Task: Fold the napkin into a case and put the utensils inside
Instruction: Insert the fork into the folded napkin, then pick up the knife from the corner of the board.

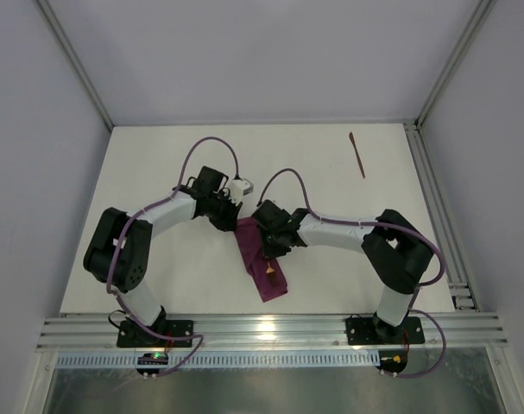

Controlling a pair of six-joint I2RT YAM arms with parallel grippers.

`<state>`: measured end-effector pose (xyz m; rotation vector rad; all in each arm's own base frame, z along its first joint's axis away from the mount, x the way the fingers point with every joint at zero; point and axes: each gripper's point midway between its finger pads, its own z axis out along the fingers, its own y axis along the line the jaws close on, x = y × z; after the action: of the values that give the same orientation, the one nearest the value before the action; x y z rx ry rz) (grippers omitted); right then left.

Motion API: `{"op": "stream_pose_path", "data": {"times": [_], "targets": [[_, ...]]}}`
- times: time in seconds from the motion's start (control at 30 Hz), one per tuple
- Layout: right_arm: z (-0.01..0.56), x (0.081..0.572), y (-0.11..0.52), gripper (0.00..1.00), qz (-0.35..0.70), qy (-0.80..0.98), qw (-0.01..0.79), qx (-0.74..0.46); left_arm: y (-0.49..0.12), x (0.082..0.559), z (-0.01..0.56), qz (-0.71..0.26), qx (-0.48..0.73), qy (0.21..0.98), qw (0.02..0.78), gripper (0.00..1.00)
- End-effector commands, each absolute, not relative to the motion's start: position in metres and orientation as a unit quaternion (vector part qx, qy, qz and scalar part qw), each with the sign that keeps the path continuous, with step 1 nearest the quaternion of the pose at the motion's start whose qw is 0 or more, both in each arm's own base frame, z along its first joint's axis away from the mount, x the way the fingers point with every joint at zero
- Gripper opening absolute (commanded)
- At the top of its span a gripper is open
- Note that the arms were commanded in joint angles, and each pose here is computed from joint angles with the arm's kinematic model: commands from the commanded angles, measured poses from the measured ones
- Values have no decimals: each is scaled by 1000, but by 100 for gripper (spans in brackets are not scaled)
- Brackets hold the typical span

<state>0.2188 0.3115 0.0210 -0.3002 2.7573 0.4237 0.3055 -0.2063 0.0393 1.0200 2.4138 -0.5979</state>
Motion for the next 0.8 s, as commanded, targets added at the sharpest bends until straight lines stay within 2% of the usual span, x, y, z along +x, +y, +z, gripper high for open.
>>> {"op": "stream_pose_path", "data": {"times": [0.0,0.03,0.07,0.17,0.33,0.43,0.5,0.57,0.67,0.73,0.77], "targets": [[37,234,315,23,141,963,195,-122,-211,316,56,-214,379,864,254,5],[43,232,311,26,136,963,194,-129,-211,316,56,-213,380,863,255,5],[47,232,310,34,133,961,195,-143,-211,318,58,-212,379,863,256,6],[70,233,306,44,131,956,206,-162,-213,323,64,-211,381,861,264,8],[116,235,274,54,94,950,237,-177,-212,326,68,-203,385,860,267,13],[144,259,237,59,103,949,260,-144,-209,327,71,-194,388,860,269,19],[150,298,196,62,105,949,278,-106,-208,328,75,-190,387,861,271,23],[143,346,138,63,61,958,280,-33,-208,329,80,-189,385,861,273,31],[148,401,77,71,24,957,288,26,-209,332,93,-189,381,861,281,44],[124,427,56,74,9,965,261,36,-206,330,100,-187,378,862,281,50],[137,450,47,75,5,958,283,46,-207,332,106,-187,378,860,286,51]]}}
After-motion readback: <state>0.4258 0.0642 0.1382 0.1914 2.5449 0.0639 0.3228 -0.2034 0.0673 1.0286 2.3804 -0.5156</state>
